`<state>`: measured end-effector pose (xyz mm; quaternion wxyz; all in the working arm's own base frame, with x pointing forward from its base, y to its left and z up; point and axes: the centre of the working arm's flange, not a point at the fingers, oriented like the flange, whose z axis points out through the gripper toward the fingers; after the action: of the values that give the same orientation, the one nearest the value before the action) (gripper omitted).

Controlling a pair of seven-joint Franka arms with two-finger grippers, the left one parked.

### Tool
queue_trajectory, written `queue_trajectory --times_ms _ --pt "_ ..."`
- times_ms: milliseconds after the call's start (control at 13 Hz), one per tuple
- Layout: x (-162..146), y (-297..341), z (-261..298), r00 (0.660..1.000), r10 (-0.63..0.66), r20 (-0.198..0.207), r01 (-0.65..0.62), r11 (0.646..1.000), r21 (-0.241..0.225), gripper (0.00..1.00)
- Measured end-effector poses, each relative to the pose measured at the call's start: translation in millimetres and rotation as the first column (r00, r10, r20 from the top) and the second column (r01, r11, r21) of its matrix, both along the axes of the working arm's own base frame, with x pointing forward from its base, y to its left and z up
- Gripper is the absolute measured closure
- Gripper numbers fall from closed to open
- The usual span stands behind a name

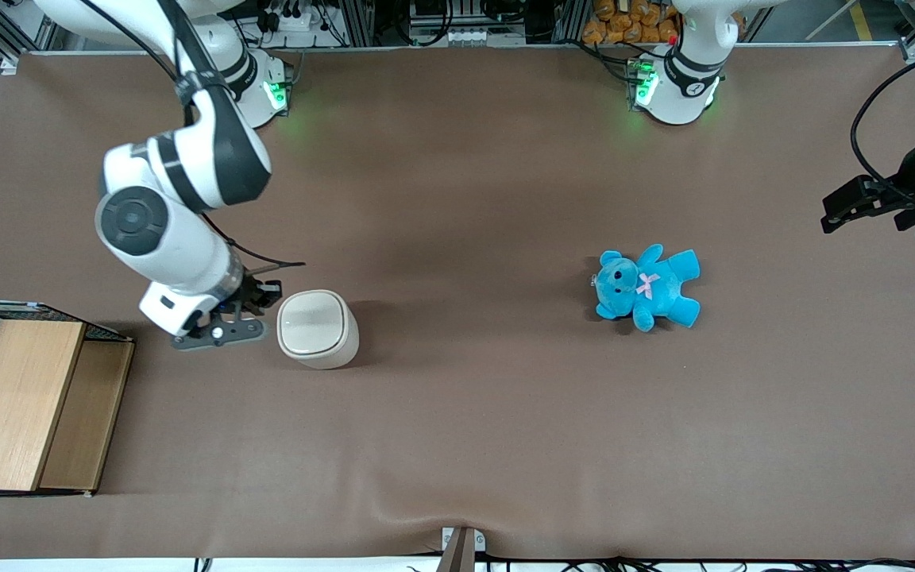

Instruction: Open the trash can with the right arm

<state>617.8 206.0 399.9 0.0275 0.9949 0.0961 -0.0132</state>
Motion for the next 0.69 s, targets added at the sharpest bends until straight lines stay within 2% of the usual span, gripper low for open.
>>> queue_trajectory --times_ms 231,692 --pt "1.3 10.9 -16.9 1.000 0.020 0.010 -0.020 1.000 -0.001 0.99" --pt "-7.7 9.5 -51.9 1.000 0.027 0.002 -0.027 1.000 -0.004 0.99"
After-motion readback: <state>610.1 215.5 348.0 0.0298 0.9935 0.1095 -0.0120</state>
